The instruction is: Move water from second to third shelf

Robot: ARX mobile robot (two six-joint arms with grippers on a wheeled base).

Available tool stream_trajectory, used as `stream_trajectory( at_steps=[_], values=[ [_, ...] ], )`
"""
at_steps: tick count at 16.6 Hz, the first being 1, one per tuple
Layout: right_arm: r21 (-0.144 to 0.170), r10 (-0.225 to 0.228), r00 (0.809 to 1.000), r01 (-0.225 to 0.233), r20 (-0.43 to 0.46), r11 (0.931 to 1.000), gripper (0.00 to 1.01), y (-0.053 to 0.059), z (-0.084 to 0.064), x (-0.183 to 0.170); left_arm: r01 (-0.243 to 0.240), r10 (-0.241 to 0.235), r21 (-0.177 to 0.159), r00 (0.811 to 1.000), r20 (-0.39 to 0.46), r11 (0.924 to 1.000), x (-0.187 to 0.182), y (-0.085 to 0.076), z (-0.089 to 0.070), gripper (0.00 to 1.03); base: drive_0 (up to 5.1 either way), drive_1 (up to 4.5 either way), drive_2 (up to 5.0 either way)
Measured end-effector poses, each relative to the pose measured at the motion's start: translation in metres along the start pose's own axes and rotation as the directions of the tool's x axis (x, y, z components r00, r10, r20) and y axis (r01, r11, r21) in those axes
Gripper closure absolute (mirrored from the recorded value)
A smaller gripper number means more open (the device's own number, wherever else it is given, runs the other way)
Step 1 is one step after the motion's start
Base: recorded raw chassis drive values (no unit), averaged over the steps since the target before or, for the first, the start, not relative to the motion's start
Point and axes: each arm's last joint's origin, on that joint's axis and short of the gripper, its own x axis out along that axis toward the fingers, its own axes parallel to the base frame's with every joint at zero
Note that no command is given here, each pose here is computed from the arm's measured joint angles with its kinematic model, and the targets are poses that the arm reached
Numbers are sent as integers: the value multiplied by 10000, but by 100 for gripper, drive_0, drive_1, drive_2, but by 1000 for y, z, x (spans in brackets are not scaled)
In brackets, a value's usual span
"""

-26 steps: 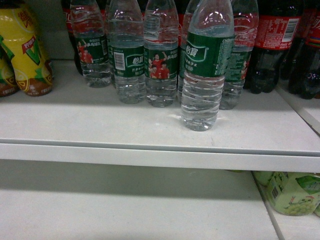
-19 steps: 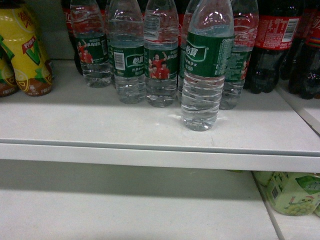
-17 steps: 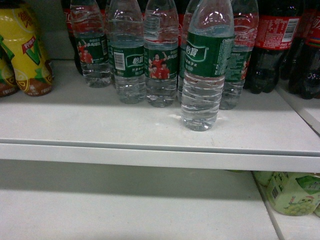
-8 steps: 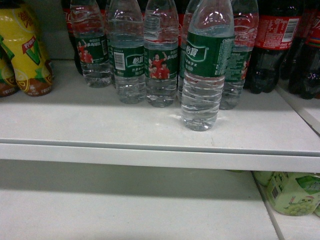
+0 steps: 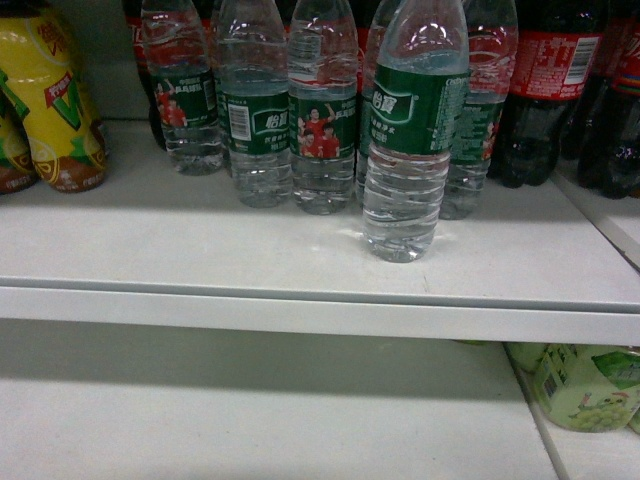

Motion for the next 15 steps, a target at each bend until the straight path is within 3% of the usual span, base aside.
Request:
stream_trajectory(
  at_steps=[2, 3, 6, 8, 9, 12, 15],
  values=[
    [127, 449, 9979, -455, 467, 9989, 3, 11, 9, 21, 0, 0, 0, 10000, 0, 10000, 0, 0, 0, 5, 0, 0, 0],
    [107, 920, 9935, -929, 668, 9956, 3, 20, 11, 29, 4, -4, 0, 10000, 0, 10000, 0, 0, 0, 5, 0, 0, 0],
    [83, 2130, 9770, -2130, 65, 9770, 3, 51, 0, 55, 4, -4, 4, 10000, 0, 10000, 0, 0, 0, 5, 0, 0, 0],
    [-107, 2880, 9560, -2890, -561, 9573, 3, 76, -14, 71, 0, 0, 0, 10000, 0, 10000, 0, 0, 0, 5, 0, 0, 0],
    [-143, 3031, 9496, -3051, -805, 9522, 3, 85, -20, 82, 0, 0, 0, 10000, 0, 10000, 0, 0, 0, 5, 0, 0, 0],
    [-223, 2972, 9458, -3025, -1310, 9529, 3, 97, -34, 106, 0, 0, 0, 10000, 0, 10000, 0, 0, 0, 5, 0, 0, 0],
    [50, 3116, 9381, -3145, -1510, 9492, 3, 111, -37, 123, 4, -4, 4, 10000, 0, 10000, 0, 0, 0, 5, 0, 0, 0]
  ],
)
